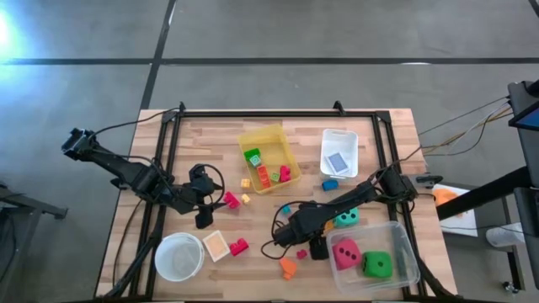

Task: Pick & Place Toys
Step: Put the light green game piece into the yellow bin

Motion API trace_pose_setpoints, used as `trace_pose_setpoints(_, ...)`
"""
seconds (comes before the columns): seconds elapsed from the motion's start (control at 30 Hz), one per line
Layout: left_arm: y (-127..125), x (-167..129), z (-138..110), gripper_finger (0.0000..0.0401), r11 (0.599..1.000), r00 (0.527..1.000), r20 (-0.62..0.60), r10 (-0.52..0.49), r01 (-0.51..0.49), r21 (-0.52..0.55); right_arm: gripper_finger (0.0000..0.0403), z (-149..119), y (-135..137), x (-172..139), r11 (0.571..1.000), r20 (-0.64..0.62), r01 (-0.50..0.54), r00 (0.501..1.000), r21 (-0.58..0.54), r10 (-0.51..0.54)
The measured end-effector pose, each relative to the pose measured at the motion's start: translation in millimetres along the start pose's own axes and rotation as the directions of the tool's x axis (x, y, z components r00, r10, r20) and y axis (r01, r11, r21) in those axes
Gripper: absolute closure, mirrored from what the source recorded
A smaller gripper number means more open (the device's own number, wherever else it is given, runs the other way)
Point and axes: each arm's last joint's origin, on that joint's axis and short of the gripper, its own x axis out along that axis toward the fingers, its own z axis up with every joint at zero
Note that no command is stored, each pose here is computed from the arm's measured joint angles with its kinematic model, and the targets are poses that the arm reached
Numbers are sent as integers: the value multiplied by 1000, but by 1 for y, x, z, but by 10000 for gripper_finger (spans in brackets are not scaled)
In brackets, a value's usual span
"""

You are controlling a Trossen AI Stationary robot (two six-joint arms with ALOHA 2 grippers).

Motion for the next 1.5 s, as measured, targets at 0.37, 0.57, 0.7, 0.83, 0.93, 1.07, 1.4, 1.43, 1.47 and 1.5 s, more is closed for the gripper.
trace_pose_setpoints(0.37,0,0,0,143,1000,1000,0,0,0,1,193,-1,-1,6,999,-9,37,999,-38,-37)
trace_pose_setpoints(0.57,0,0,0,143,1000,1000,0,0,0,1,193,-1,1,5,998,0,27,1000,-48,-27)
trace_pose_setpoints(0.7,0,0,0,143,1000,1000,0,0,0,1,193,0,5,0,999,14,5,1000,-42,-4)
trace_pose_setpoints(0.83,0,0,0,143,1000,1000,0,0,0,1,193,2,9,-5,999,35,-9,999,-44,10)
trace_pose_setpoints(0.93,0,0,0,143,1000,1000,0,0,0,0,193,2,12,-6,999,44,-10,999,-37,12)
trace_pose_setpoints(1.07,0,0,0,143,1000,1000,0,0,0,1,193,3,13,-6,1000,55,-15,998,10,15)
trace_pose_setpoints(1.4,0,0,0,143,1000,1000,-1,0,0,1,193,7,13,-5,999,95,-22,995,50,17)
trace_pose_setpoints(1.43,0,0,0,143,1000,1000,0,-1,1,0,193,7,13,-5,998,95,-21,995,51,16)
trace_pose_setpoints(1.47,0,0,0,143,1000,1000,0,0,0,0,193,7,13,-5,998,95,-21,995,51,16)
trace_pose_setpoints(1.5,0,0,0,143,1000,1000,0,0,0,0,193,7,13,-5,998,95,-20,995,51,15)
